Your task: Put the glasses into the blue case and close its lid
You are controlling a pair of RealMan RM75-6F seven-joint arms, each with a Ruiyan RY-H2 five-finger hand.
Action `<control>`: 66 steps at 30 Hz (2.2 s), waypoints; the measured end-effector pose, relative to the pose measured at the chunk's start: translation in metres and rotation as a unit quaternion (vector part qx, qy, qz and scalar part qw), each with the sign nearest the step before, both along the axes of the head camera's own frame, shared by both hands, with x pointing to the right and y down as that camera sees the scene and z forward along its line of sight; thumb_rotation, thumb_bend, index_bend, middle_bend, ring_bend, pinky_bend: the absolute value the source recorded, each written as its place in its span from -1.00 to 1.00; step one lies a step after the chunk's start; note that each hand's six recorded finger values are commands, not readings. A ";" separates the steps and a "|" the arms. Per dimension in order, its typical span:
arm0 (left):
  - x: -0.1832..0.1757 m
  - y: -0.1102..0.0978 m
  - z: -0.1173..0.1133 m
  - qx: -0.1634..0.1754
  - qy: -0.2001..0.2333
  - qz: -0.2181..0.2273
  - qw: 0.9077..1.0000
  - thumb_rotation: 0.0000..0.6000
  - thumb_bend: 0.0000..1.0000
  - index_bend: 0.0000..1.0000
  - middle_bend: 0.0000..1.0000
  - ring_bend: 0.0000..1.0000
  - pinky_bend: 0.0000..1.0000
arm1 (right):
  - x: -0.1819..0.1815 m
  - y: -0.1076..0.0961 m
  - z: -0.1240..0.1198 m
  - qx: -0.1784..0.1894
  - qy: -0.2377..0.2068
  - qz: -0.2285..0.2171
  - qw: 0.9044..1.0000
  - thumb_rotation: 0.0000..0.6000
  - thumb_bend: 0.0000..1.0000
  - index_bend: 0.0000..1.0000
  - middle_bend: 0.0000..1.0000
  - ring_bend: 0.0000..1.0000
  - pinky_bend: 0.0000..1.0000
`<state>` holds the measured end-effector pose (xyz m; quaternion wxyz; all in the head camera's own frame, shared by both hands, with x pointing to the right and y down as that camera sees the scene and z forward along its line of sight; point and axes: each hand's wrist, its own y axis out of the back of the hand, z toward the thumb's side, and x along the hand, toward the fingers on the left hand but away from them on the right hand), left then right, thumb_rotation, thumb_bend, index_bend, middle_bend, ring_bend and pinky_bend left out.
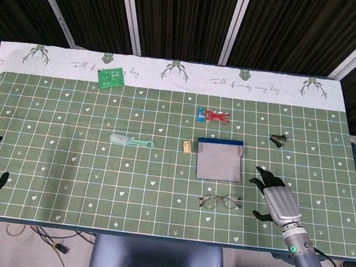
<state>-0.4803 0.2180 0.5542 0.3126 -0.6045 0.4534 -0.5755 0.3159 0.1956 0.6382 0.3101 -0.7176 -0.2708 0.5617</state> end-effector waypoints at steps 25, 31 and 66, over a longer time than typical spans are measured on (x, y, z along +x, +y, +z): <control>-0.003 -0.003 0.003 -0.012 0.003 -0.010 1.000 1.00 -0.36 -0.81 -1.00 -1.00 -1.00 | -0.067 0.001 0.047 -0.032 -0.001 -0.024 0.999 1.00 -0.43 -0.14 -0.98 -0.82 -0.63; -0.003 -0.003 0.003 -0.012 0.003 -0.012 1.000 1.00 -0.36 -0.81 -1.00 -1.00 -1.00 | -0.071 0.001 0.052 -0.036 -0.001 -0.026 0.999 1.00 -0.31 -0.13 -0.98 -0.82 -0.63; -0.005 -0.003 0.002 -0.012 0.003 -0.016 1.000 1.00 -0.36 -0.81 -1.00 -1.00 -1.00 | -0.084 -0.002 0.059 -0.042 -0.001 -0.033 0.999 1.00 -0.17 0.07 -0.98 -0.82 -0.63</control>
